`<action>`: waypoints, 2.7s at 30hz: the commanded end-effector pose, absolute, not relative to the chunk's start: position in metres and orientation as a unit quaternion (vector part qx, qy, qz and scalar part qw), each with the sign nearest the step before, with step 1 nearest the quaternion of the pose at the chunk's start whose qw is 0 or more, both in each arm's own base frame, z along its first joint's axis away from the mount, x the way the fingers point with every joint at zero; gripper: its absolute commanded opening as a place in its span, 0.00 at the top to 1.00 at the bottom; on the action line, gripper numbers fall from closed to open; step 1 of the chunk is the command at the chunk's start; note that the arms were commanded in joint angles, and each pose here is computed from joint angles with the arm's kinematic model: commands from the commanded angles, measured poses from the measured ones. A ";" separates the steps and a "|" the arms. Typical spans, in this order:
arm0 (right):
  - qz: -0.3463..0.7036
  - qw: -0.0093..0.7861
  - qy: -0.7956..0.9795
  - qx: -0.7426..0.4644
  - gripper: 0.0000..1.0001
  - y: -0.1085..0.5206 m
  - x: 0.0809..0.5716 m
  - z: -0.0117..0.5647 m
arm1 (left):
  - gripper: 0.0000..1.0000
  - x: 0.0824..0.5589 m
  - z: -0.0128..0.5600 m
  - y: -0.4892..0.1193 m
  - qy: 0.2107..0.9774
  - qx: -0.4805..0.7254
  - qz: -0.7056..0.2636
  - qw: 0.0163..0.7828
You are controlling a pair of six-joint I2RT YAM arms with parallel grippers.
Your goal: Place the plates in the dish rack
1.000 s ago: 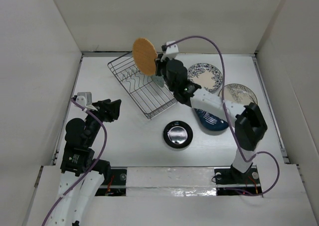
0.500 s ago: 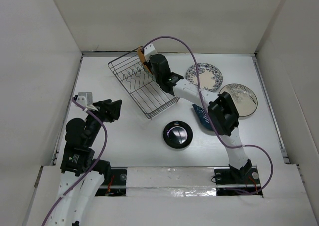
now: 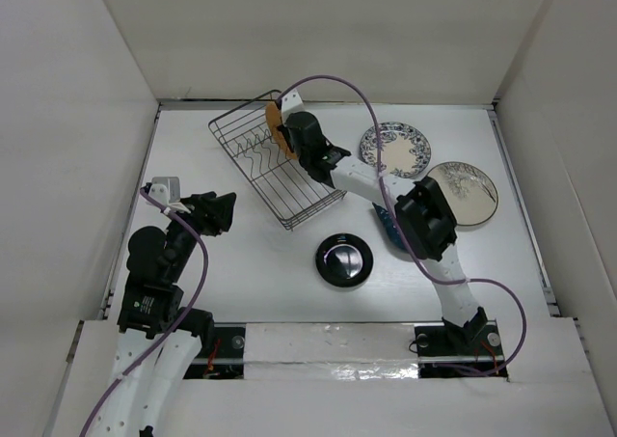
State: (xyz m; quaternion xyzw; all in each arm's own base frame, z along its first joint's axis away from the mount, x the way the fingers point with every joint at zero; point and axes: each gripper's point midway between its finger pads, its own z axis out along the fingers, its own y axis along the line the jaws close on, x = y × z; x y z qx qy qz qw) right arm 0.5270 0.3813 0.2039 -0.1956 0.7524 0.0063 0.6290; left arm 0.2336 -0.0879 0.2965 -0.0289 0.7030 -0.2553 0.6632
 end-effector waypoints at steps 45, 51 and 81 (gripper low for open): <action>0.341 0.315 0.881 0.094 0.40 0.216 0.203 0.042 | 0.75 0.227 0.322 -0.089 0.672 -0.014 -0.264 0.692; 0.367 0.309 0.867 0.134 0.85 0.222 0.210 0.030 | 0.74 0.227 0.322 -0.090 0.672 -0.012 -0.264 0.692; -0.020 0.693 0.719 -0.056 1.00 0.301 0.458 0.355 | 0.67 0.223 0.327 -0.088 0.666 -0.013 -0.264 0.698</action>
